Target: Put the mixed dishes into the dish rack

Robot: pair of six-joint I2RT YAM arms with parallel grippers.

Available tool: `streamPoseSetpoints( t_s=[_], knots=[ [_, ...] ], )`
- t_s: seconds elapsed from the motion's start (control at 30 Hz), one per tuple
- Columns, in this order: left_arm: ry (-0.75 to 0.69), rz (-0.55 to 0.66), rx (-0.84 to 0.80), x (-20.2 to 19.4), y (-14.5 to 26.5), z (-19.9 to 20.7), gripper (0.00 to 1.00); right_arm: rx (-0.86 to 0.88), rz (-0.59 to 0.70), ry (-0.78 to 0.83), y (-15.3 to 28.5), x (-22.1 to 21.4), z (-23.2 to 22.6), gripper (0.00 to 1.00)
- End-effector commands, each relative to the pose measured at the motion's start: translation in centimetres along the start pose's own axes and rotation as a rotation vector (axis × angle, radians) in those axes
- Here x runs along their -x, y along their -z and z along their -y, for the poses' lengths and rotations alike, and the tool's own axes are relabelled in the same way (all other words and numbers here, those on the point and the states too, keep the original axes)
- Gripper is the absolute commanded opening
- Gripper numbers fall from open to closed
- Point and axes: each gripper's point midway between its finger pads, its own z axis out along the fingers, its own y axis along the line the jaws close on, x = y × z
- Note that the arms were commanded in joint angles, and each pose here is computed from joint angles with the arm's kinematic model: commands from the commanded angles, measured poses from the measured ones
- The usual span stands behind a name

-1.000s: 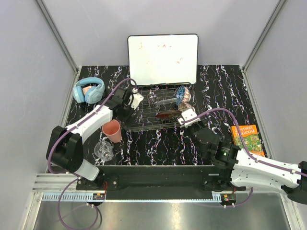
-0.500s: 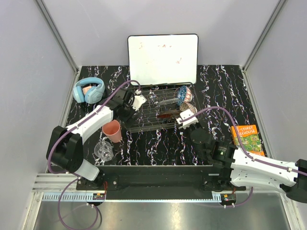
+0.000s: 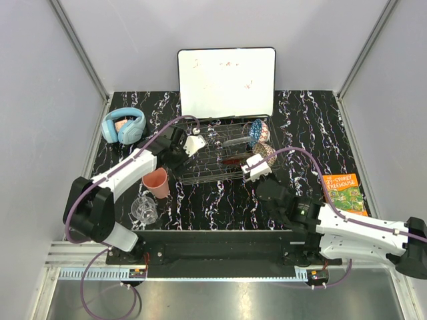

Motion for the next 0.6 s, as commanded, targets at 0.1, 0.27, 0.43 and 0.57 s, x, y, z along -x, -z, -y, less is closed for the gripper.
streamPoseSetpoints(
  t_s=[0.1, 0.27, 0.43, 0.57],
  knots=[
    [-0.132, 0.077, -0.052, 1.1, -0.1, 1.3, 0.83, -0.073, -0.005, -0.045, 0.1, -0.1, 0.6, 0.25],
    [-0.045, 0.137, -0.04, 2.6, 1.2, 0.4, 0.85, -0.333, -0.029, -0.099, -0.4, 0.4, 5.9, 0.34],
    [0.018, 0.164, -0.04, 3.6, 2.2, -0.4, 0.87, -0.424, -0.081, -0.237, -3.3, -0.2, 10.4, 0.4],
    [0.037, 0.147, -0.037, 3.0, 1.9, -0.3, 0.87, -0.422, -0.162, -0.336, -6.2, -1.6, 12.1, 0.44]
  ],
)
